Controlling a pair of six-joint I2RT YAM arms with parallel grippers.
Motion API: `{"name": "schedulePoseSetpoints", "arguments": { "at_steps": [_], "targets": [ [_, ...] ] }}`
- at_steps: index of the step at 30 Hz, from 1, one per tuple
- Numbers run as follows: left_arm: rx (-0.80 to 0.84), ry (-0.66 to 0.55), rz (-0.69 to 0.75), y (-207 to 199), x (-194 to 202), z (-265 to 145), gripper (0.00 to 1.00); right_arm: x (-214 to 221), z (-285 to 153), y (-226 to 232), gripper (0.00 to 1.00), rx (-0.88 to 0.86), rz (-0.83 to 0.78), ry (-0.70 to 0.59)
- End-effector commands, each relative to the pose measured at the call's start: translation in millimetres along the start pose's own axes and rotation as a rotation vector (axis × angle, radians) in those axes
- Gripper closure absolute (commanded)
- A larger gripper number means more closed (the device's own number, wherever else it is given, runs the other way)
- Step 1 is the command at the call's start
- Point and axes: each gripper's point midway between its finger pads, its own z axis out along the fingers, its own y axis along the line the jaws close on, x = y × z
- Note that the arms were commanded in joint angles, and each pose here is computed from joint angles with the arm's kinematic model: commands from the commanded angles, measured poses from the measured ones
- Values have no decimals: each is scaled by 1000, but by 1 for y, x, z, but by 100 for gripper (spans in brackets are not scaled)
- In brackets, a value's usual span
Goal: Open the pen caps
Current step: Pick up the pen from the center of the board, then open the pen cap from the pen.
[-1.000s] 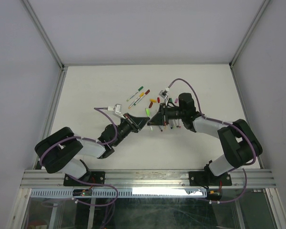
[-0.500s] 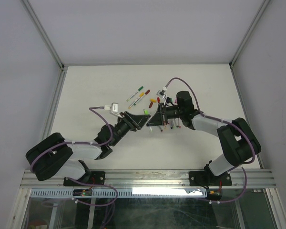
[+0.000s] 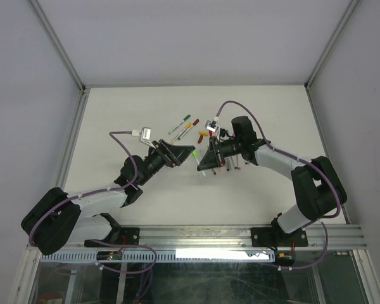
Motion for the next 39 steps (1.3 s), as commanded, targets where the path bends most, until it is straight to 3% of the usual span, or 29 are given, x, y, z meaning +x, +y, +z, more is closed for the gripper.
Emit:
{"name": "schedulePoseSetpoints", "arguments": {
  "at_steps": [1, 5, 12, 18, 21, 24, 31, 35, 39],
  "targets": [
    [47, 86, -20, -17, 8, 12, 23, -14, -5, 11, 100, -24, -98, -10],
    [66, 114, -37, -19, 14, 20, 38, -13, -4, 9, 100, -14, -97, -9],
    [68, 166, -76, -11, 29, 27, 57, -14, -5, 6, 100, 9, -97, -10],
    [62, 186, -81, -6, 35, 31, 87, -13, -5, 3, 100, 28, -95, -7],
    [34, 130, -58, 0, 20, 34, 100, -12, -5, 2, 100, 36, -97, -2],
    [0, 43, -4, 9, -18, 41, 100, -8, -1, 1, 100, 41, -85, 13],
    [-37, -246, 128, 6, -153, 56, 100, 2, 8, -2, 100, 33, -28, 52],
    [-42, -271, 170, 6, -192, 61, 100, 4, 9, -4, 100, 28, 1, 58],
    [-43, -222, 187, 11, -194, 57, 100, 6, 10, -23, 100, 140, 15, 54]
  ]
}}
